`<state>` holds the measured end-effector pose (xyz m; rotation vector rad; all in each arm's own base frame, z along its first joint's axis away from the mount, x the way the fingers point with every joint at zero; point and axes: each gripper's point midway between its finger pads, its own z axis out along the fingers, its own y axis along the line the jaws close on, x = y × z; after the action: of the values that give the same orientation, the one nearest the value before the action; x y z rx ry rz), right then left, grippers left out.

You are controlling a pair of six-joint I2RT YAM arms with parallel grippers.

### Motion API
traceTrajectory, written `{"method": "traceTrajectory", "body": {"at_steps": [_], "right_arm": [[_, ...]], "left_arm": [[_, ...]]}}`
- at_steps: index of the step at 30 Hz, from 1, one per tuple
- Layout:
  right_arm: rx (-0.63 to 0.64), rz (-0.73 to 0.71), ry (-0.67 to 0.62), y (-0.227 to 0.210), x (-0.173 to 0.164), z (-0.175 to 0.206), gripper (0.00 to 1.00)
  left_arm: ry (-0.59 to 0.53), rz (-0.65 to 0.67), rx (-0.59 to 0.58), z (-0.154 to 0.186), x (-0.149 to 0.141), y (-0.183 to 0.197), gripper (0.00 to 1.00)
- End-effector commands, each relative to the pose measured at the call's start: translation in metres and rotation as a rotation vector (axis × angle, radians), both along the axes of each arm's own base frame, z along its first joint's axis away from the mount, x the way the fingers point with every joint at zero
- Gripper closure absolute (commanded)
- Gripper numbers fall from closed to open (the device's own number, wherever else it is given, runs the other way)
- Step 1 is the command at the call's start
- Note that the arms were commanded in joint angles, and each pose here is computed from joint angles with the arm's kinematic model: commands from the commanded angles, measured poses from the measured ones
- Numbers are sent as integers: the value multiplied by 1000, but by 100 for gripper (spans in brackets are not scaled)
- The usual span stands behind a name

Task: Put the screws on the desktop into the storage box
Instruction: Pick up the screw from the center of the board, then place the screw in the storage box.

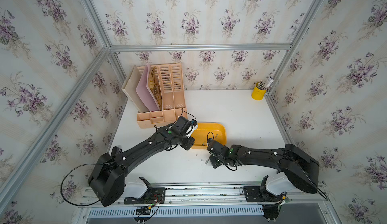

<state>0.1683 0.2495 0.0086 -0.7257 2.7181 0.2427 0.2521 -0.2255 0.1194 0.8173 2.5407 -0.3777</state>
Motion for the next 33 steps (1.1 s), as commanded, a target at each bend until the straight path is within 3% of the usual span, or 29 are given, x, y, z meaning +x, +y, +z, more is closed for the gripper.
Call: {"method": "traceTrajectory", "body": {"at_steps": [1, 5, 13, 21, 28, 33], "right_arm": [[-106, -9, 113, -27, -24, -19, 83], [-88, -10, 99, -25, -22, -17, 100], [120, 43, -10, 29, 5, 41, 100], [217, 61, -91, 47, 34, 95, 100], [220, -13, -108, 32, 90, 91, 100], [189, -25, -86, 30, 111, 69, 99]], "left_arm": [[-2, -2, -12, 4, 0, -2, 51], [3, -2, -27, 4, -2, -3, 51], [23, -3, -69, 6, -9, -6, 51], [65, -11, -141, 8, -23, -11, 52], [115, -49, -180, 0, -50, -21, 52], [137, -105, -186, -4, -77, -49, 52]]}}
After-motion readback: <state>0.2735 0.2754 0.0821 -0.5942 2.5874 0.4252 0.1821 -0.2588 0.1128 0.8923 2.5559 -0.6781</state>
